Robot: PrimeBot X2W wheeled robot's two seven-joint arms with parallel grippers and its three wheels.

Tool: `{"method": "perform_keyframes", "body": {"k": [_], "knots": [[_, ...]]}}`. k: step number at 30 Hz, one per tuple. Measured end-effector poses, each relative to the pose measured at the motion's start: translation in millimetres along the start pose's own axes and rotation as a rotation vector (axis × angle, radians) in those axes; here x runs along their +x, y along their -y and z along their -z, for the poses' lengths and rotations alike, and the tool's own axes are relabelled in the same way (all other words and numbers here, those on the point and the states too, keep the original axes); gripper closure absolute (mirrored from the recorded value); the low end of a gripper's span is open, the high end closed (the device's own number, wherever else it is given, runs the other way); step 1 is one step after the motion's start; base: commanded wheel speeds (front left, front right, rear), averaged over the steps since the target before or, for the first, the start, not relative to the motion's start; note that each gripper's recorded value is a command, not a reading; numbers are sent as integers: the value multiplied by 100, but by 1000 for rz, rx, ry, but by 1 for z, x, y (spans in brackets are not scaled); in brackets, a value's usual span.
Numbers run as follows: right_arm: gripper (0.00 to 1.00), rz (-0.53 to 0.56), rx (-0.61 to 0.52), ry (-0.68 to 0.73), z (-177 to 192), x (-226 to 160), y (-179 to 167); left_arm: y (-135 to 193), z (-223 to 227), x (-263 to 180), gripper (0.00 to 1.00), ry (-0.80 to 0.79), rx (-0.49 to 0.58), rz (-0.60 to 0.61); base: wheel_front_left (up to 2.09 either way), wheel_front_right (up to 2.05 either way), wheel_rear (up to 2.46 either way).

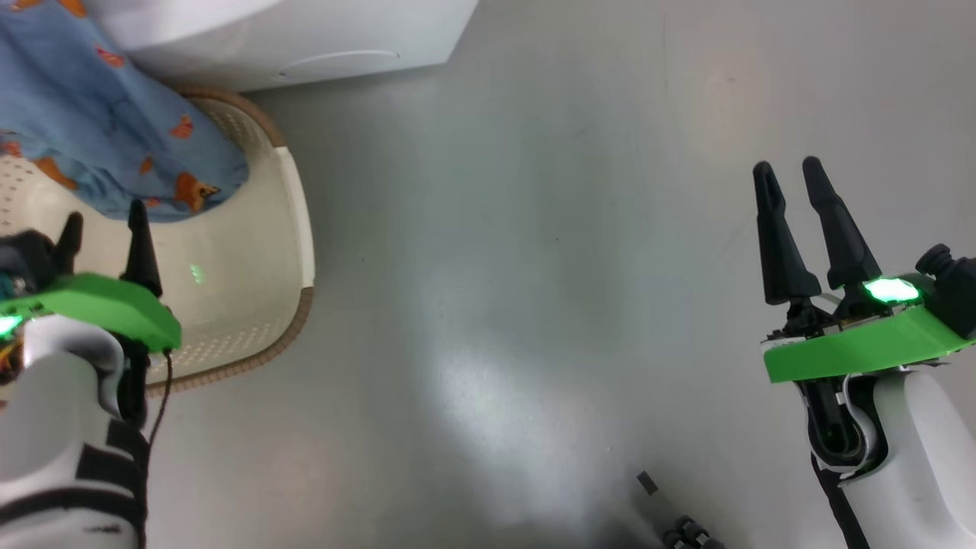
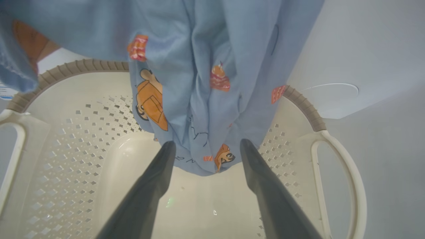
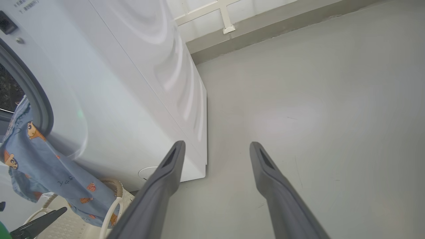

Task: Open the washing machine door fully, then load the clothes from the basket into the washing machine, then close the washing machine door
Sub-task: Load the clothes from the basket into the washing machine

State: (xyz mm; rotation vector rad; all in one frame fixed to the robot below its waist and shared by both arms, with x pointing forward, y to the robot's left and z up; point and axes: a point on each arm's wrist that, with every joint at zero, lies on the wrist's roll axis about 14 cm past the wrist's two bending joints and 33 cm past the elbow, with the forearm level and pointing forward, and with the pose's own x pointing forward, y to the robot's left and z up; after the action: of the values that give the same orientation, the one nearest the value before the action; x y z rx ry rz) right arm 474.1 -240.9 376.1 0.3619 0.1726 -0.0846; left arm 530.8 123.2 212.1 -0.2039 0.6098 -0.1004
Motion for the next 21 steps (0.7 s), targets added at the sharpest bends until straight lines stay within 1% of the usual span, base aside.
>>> {"method": "perform_keyframes", "body": {"k": [6, 13, 19, 20, 21], "knots": [[0, 5, -4, -25, 10, 0, 2, 1, 3, 24, 0, -40, 16, 16, 0, 0, 0], [0, 9, -14, -36, 14, 3, 5, 13, 7, 45, 0, -71, 30, 59, 0, 0, 0], [0, 23, -23, -48, 17, 1, 11, 15, -3, 60, 0, -54, 21, 68, 0, 0, 0], [0, 25, -24, -49, 18, 1, 11, 15, -5, 62, 5, -50, 19, 69, 0, 0, 0], [0, 26, -25, -49, 18, 1, 12, 16, -6, 63, 43, -47, 18, 71, 0, 0, 0]]}}
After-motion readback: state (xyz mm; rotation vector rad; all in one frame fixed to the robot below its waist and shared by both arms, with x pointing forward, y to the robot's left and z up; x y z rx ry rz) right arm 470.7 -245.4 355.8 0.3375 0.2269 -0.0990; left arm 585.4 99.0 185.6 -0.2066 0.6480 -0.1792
